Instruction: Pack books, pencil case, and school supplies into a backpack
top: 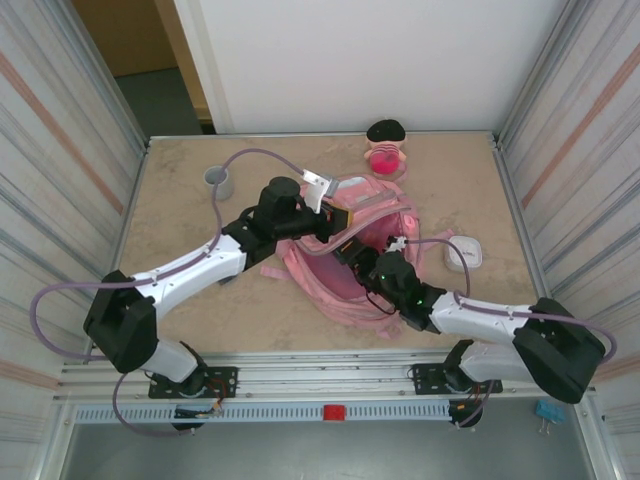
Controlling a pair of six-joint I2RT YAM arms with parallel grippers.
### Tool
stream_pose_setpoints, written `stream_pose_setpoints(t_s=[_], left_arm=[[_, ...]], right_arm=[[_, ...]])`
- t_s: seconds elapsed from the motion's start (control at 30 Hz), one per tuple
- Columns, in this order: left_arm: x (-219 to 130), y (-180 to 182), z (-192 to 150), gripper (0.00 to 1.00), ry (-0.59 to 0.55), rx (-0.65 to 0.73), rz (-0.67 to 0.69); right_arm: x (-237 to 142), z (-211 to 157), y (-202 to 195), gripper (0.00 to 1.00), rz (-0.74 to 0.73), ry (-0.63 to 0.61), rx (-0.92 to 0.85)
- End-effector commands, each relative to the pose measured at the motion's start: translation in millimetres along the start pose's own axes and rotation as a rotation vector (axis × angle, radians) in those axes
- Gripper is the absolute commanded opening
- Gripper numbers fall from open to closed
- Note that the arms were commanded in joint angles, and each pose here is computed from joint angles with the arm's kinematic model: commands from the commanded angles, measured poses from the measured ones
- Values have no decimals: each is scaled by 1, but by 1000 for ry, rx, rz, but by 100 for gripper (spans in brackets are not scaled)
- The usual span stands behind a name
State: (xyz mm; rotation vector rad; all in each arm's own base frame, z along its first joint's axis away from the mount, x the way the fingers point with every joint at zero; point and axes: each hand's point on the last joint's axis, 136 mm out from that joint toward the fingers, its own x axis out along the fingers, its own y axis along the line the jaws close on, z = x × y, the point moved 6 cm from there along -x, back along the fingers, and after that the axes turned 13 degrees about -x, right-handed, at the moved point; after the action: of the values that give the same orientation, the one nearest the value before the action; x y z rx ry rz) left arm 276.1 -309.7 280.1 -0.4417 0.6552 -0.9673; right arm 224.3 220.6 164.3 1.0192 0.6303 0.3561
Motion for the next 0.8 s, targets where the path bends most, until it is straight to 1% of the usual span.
stream_pose_setpoints(t_s=[0.0,0.17,0.27,0.4,0.53,0.77], left_arm=[[-12,-36,43,0,-156,49,-150],[-13,-32,43,0,-160,48,-131],[-15,-26,43,0,-166,45,-108],[-18,-18,41,0,-171,38,-81],[-19,-11,39,0,-171,33,-59],[-20,-5,36,0,-164,32,-35]], right_arm=[[8,10,31,36,94,-61,98],[22,-8,20,41,18,35,131],[25,-21,8,46,-34,113,138],[23,-35,-5,53,-98,214,130],[18,-43,-14,57,-147,288,112],[5,-53,-18,64,-194,413,80]])
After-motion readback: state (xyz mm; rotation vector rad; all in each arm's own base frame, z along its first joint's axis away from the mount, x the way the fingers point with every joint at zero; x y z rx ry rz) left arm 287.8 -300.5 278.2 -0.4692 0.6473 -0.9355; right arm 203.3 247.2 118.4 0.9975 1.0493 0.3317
